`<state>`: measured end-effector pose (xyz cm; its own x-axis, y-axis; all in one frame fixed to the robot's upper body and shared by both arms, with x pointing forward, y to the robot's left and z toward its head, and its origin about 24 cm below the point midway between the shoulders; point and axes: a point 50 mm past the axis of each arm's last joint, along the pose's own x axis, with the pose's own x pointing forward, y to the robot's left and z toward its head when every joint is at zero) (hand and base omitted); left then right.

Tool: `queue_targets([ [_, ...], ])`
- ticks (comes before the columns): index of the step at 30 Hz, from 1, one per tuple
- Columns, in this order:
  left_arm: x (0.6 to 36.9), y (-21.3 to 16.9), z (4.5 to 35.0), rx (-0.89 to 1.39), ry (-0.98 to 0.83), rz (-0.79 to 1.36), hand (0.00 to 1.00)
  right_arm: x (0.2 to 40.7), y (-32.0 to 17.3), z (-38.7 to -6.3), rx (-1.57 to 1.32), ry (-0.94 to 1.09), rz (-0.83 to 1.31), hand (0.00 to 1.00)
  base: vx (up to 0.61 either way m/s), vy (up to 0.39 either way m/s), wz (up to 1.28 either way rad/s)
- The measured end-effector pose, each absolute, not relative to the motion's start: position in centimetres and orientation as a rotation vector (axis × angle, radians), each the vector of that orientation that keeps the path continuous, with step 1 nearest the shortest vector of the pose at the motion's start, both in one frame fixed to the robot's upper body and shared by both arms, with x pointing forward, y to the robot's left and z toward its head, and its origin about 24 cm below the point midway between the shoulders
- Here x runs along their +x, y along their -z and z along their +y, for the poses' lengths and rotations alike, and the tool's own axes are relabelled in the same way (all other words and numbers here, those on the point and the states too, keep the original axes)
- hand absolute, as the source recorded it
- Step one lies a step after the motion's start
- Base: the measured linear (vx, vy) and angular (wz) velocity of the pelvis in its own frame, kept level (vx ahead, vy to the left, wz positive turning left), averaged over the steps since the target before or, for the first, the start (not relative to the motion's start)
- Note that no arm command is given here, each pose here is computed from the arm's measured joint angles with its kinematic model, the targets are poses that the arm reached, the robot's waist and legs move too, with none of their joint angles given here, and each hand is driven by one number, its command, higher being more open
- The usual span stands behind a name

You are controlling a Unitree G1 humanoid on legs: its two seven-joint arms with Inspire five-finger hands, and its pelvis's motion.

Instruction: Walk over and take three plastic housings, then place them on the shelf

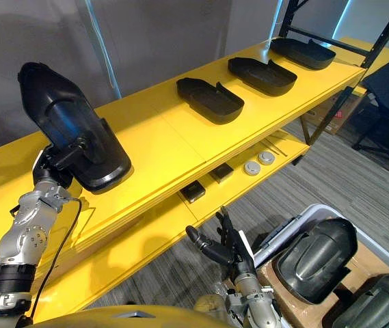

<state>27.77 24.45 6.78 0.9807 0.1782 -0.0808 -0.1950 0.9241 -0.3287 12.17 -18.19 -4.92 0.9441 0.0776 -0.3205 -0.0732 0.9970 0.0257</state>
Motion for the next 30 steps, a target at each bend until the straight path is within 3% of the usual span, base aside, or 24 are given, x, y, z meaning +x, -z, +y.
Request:
queue_targets([
  [21,33.3,-9.2,22.7,-0.511,-0.142,0.027,0.00,12.2,6.5,-17.7,-0.020,-0.101,0.412,1.00,-0.02,0.001,-0.05],
  [22,33.4,-9.3,22.7,-0.511,-0.144,0.025,1.00,12.2,6.5,-17.7,-0.020,-0.102,0.413,1.00,0.01,0.001,-0.13],
  [30,34.6,-10.3,22.7,-0.397,-0.171,0.034,1.00,12.1,6.6,-17.4,-0.019,-0.096,0.418,1.00,0.00,-0.001,-0.02],
])
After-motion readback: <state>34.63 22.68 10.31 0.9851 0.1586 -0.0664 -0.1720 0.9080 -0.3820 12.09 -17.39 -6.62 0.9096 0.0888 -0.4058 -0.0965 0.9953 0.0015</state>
